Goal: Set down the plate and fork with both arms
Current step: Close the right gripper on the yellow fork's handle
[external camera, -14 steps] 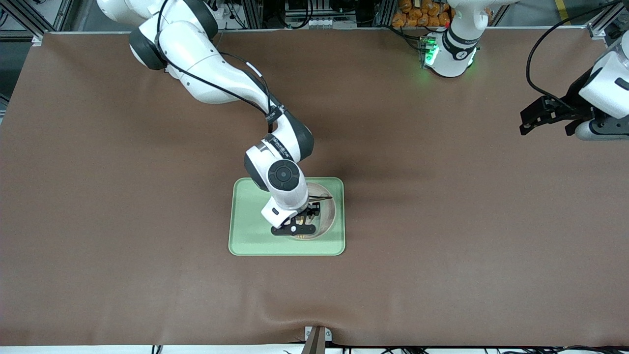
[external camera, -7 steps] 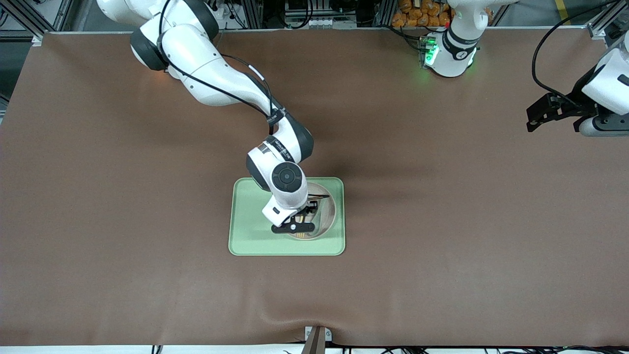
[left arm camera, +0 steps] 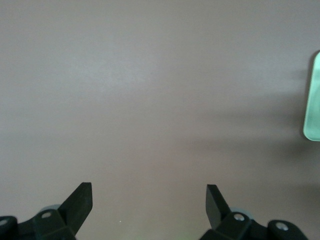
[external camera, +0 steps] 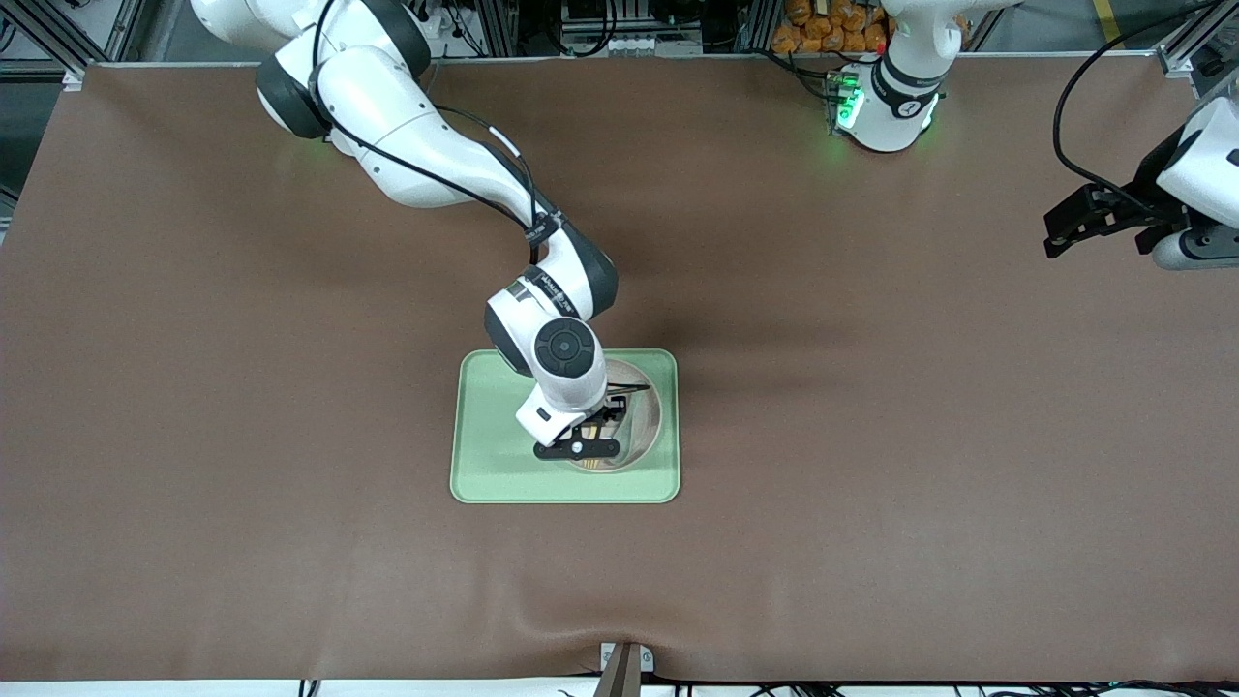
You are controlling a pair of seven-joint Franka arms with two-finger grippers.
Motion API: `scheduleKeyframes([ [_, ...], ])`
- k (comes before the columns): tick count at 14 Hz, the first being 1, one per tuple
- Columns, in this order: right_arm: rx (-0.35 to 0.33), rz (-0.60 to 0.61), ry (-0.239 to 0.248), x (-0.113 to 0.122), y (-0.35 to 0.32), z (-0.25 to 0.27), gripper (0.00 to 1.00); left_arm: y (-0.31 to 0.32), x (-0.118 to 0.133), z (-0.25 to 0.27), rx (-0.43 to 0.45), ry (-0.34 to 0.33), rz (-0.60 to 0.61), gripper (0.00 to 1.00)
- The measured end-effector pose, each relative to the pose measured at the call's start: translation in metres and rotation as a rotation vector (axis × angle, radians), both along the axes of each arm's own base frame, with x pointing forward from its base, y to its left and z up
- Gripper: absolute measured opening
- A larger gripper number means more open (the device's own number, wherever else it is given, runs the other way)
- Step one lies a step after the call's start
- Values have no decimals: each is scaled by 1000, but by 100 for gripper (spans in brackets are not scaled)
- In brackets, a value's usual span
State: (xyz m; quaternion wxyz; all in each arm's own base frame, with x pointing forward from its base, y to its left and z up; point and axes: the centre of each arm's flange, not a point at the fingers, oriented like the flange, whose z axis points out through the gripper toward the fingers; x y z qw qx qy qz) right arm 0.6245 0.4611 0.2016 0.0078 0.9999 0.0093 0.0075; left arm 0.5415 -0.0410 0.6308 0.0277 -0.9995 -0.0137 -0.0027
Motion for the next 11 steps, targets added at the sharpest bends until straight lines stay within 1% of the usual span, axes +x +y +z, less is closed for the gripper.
scheduleKeyframes([
  [5,2,-3,1,-1,2,0,64,3,0,0,5,1,4,100],
  [9,0,-1,5,-7,8,-2,62,3,-2,4,6,-5,6,100],
  [10,0,-1,5,-7,8,-3,56,3,-3,4,6,-5,6,100],
  [11,0,-2,6,-7,8,-3,43,3,-3,4,6,-5,6,100],
])
